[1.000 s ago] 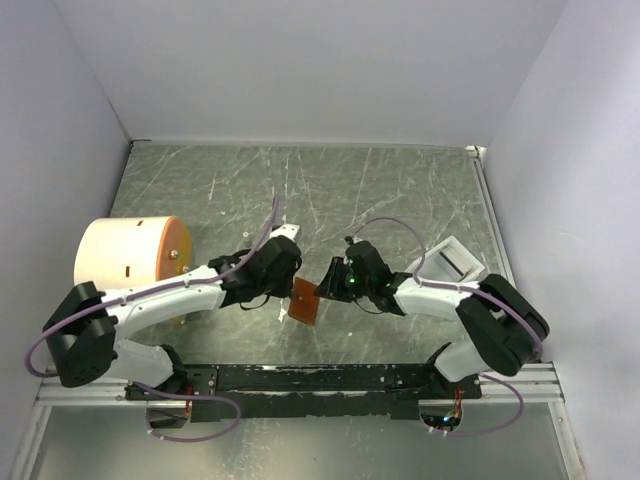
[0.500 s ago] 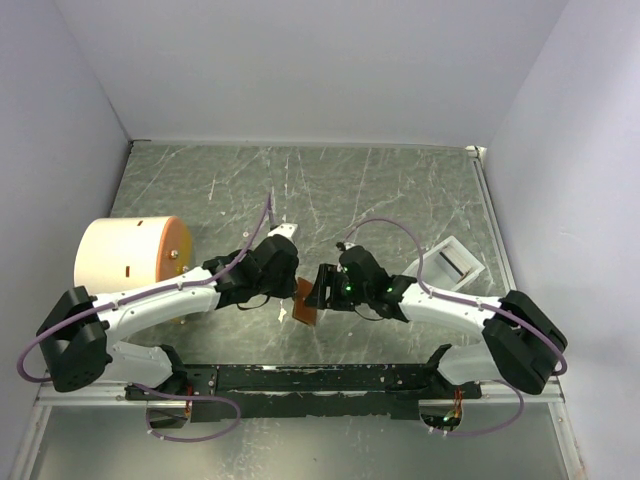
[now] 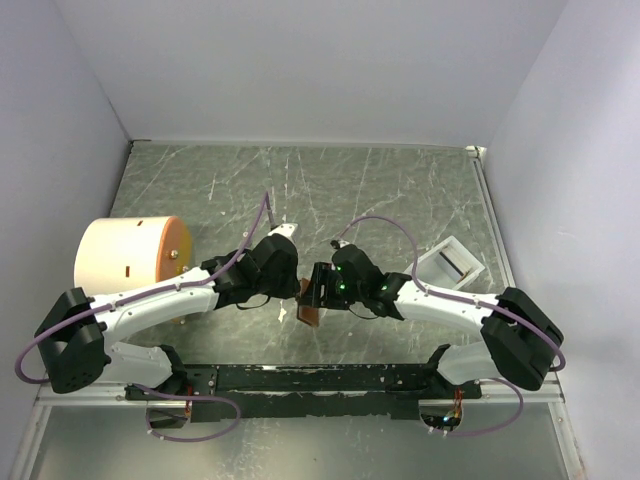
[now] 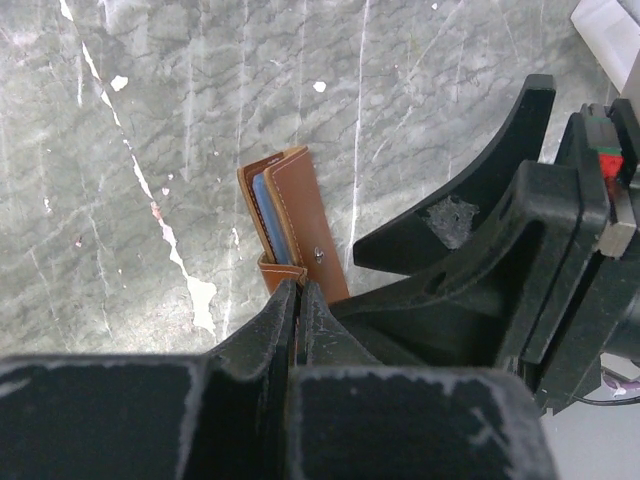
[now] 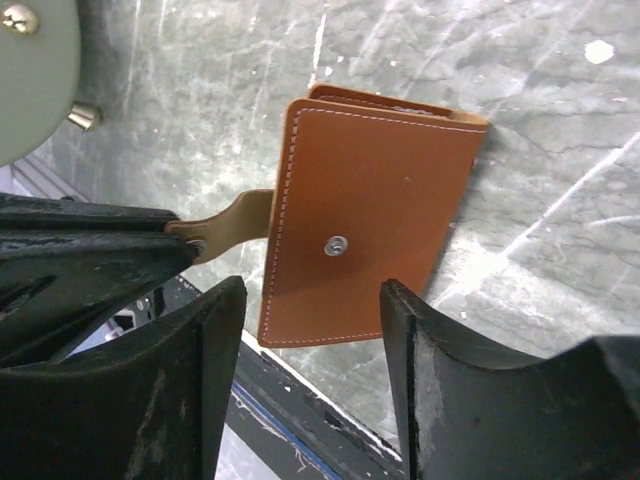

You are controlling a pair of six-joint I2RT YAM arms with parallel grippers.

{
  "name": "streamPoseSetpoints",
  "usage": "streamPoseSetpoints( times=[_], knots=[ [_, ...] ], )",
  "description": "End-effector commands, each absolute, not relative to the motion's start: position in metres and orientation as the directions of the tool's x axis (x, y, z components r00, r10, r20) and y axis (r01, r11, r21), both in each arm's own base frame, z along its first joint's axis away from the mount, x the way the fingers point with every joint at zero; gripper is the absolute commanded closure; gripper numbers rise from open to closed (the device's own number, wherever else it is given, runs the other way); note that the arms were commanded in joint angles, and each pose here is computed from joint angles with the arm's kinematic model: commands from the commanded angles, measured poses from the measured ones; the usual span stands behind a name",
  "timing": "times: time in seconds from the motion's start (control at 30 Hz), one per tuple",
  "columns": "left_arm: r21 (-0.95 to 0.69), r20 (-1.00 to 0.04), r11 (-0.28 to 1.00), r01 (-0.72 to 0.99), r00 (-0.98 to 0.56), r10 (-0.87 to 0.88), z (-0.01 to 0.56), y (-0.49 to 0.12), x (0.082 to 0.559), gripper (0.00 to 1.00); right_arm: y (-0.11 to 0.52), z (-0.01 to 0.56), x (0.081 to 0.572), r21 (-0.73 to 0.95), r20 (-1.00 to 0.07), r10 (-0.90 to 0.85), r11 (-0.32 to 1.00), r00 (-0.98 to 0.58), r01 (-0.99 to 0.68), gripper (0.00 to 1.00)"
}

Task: Put the credit cards into the card holder
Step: Open the card holder at the center of the board.

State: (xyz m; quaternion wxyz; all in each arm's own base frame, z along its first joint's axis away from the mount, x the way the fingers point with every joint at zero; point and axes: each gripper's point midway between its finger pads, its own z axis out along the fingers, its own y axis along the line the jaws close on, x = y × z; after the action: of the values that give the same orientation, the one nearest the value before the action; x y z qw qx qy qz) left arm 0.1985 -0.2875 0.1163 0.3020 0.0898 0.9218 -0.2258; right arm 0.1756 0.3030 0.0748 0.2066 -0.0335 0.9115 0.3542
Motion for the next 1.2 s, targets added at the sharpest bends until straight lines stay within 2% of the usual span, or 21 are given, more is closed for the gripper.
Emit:
streamPoseSetpoints(
  times=[0.0, 0.6, 0.97, 1.17],
  knots=[
    [-0.394, -0.622, 0.867, 0.304, -0.783, -0.009, 0.138, -0.291, 0.204, 0.93, 0.291, 0.064, 0.18, 0.574, -0.416, 0.094, 0.799, -0.904, -0.181, 0.46],
    [-0.249, -0.638, 0.938, 0.242, -0.77, 0.029, 0.105, -0.245, 0.2, 0.93, 0.251, 0.053, 0.181, 0.428, -0.466, 0.083, 0.892, -0.881, -0.142, 0.61],
    [-0.201, -0.627, 0.952, 0.231, -0.777, 0.056, 0.084, -0.233, 0.197, 0.93, 0.239, 0.053, 0.2, 0.338, -0.51, 0.077, 0.934, -0.857, -0.118, 0.72],
    [-0.179, -0.613, 0.958, 0.224, -0.787, 0.07, 0.074, -0.23, 0.199, 0.93, 0.221, 0.038, 0.204, 0.292, -0.49, 0.079, 0.953, -0.868, -0.079, 0.75]
  ],
)
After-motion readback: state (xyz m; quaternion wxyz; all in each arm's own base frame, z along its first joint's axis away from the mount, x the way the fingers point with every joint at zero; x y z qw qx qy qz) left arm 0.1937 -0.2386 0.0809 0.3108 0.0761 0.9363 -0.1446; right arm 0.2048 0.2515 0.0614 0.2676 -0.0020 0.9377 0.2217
